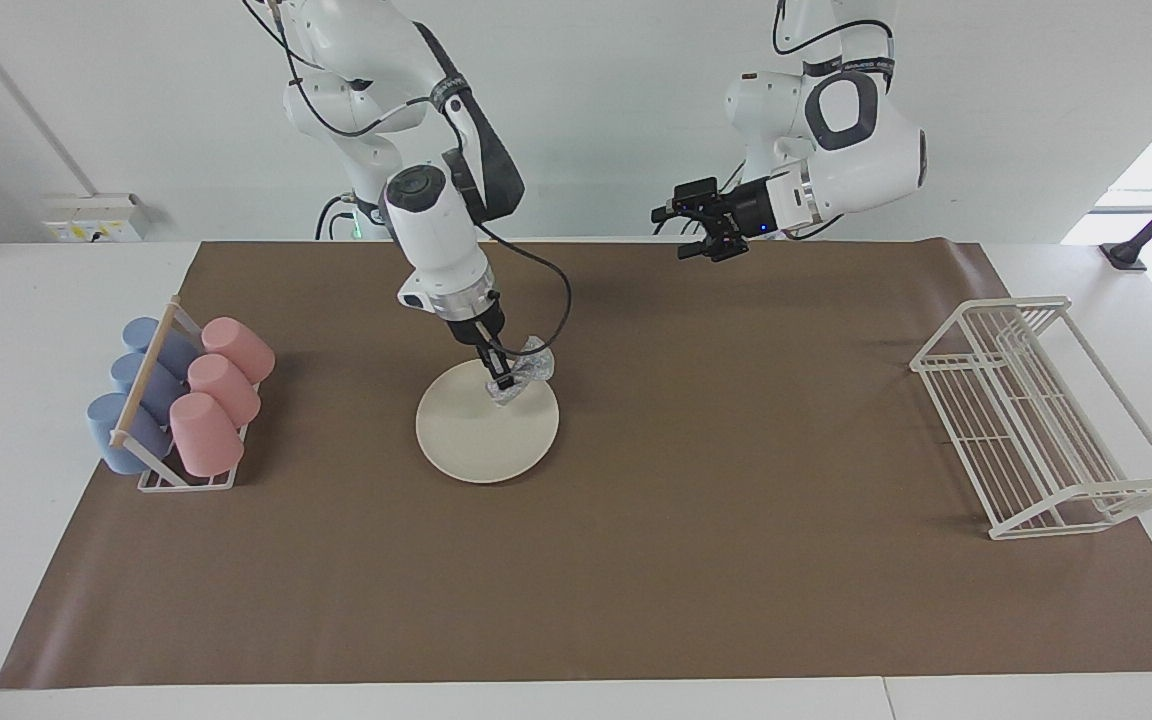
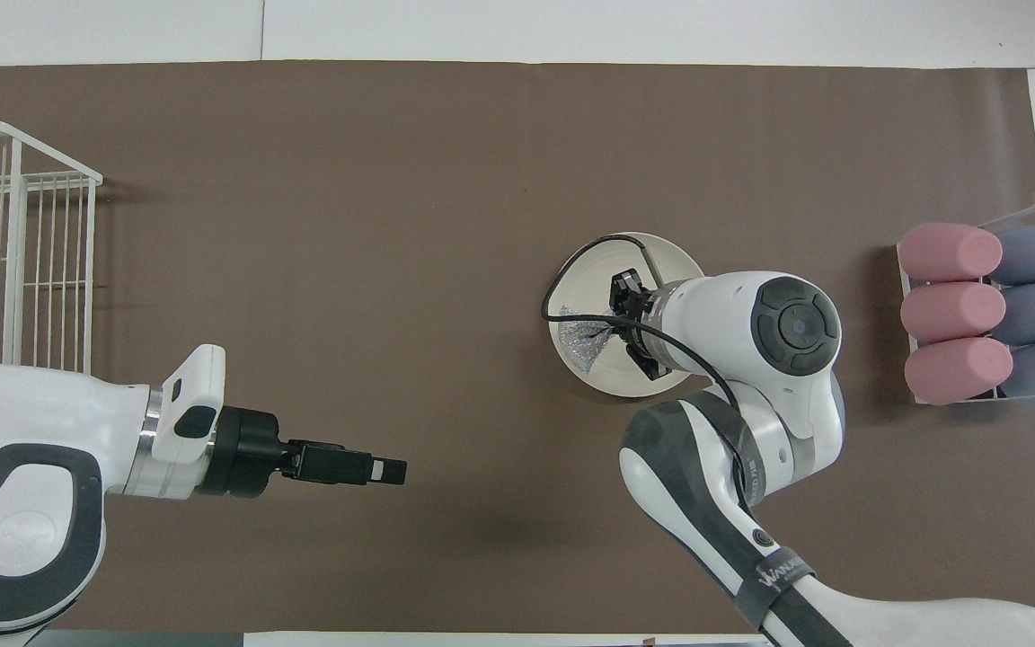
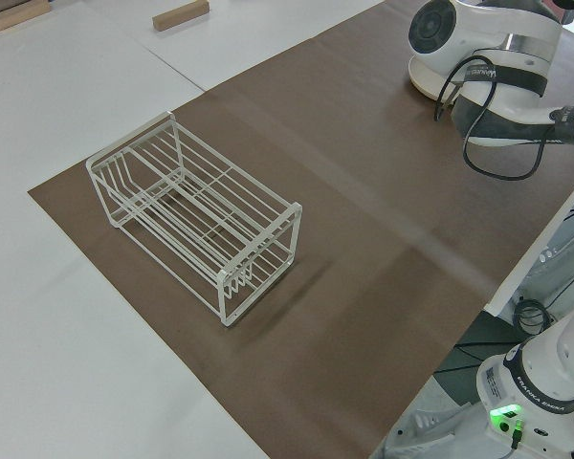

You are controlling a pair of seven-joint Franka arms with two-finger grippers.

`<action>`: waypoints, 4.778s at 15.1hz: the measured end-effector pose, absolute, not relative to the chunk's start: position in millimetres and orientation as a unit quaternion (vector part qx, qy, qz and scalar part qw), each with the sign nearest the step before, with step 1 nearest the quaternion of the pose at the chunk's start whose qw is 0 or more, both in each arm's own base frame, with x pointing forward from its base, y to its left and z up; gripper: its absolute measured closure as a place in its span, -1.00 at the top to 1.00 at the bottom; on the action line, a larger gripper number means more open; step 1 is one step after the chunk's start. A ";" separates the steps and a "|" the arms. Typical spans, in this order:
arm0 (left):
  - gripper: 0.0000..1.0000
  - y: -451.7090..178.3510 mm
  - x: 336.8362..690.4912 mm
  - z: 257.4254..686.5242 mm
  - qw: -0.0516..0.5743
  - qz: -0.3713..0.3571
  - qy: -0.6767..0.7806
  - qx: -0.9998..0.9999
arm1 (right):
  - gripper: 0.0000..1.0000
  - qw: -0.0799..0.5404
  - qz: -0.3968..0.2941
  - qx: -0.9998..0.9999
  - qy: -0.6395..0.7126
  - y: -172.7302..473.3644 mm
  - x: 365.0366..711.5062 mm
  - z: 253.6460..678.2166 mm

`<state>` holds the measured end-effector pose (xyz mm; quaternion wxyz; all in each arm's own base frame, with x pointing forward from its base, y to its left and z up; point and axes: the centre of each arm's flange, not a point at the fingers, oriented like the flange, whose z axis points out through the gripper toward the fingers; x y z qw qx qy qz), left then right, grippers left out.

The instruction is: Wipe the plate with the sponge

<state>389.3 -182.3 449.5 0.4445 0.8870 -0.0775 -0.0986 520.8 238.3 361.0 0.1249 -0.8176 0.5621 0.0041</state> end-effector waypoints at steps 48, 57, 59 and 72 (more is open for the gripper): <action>1.00 -64.2 445.1 457.9 0.161 -0.063 0.000 0.985 | -0.89 0.117 0.016 -0.854 0.507 244.7 515.9 300.3; 1.00 -69.5 446.3 458.4 0.156 -0.061 0.027 0.985 | -0.89 0.070 0.055 -0.822 0.562 257.6 528.0 448.8; 1.00 -82.9 444.3 458.6 0.158 -0.066 0.034 0.985 | -0.89 0.057 0.059 -0.812 0.578 260.6 517.2 494.9; 1.00 -180.4 437.4 495.2 0.509 -0.083 0.069 0.854 | -0.89 0.028 0.055 -0.765 0.641 339.1 422.7 578.1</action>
